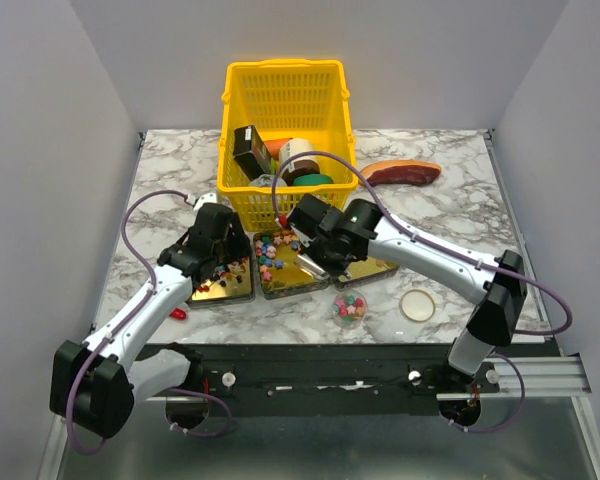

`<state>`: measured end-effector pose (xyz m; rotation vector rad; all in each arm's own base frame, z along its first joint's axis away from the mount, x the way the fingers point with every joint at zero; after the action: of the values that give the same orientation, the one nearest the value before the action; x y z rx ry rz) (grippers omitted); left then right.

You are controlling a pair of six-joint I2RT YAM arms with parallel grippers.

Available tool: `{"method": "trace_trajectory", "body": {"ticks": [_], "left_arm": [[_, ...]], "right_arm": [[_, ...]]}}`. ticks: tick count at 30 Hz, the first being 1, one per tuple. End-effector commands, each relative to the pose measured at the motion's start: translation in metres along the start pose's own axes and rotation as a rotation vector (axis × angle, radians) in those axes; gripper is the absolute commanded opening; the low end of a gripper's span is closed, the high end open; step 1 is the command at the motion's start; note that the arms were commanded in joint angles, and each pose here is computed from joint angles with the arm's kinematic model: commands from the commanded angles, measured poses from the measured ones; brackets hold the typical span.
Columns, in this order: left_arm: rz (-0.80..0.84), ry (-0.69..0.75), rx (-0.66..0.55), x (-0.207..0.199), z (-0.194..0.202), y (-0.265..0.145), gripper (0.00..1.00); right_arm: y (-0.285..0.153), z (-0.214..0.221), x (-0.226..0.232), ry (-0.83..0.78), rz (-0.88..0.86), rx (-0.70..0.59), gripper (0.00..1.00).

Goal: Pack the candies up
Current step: Scoop the fake candies from the storage box.

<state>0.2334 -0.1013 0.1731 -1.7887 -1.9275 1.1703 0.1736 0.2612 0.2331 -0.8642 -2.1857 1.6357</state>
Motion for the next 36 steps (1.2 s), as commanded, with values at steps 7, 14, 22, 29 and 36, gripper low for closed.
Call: {"method": "trace_trajectory", "body": {"ticks": [7, 14, 22, 29, 36], "left_arm": [[-0.156, -0.086, -0.081, 0.034, -0.016, -0.001, 0.91], [-0.203, -0.120, -0.112, 0.048, -0.032, -0.007, 0.99], [-0.208, -0.141, -0.117, 0.054, -0.032, -0.009, 0.99], [-0.194, -0.142, -0.124, 0.053, -0.032, -0.012, 0.99], [-0.189, -0.139, -0.123, 0.053, -0.031, -0.012, 0.99]], "right_arm": [[0.032, -0.048, -0.011, -0.336, 0.070, -0.081, 0.01], [0.055, -0.048, -0.007, -0.445, 0.024, -0.021, 0.01], [0.084, -0.050, 0.004, -0.458, -0.053, 0.061, 0.01], [0.107, -0.054, 0.008, -0.435, -0.046, 0.098, 0.01], [0.124, -0.067, 0.008, -0.298, -0.033, 0.102, 0.01]]}}
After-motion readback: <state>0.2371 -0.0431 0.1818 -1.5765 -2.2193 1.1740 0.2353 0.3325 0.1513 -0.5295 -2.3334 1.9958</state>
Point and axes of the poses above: each gripper's point midway between its finger pads, its own y axis out along the fingers, its own x axis along the line the jaws close on, z = x × y, the point moved 7 cm from there along -y, back along the fingers, and after that the axes turned 3 degrees about -y, right-handed, at the moved point
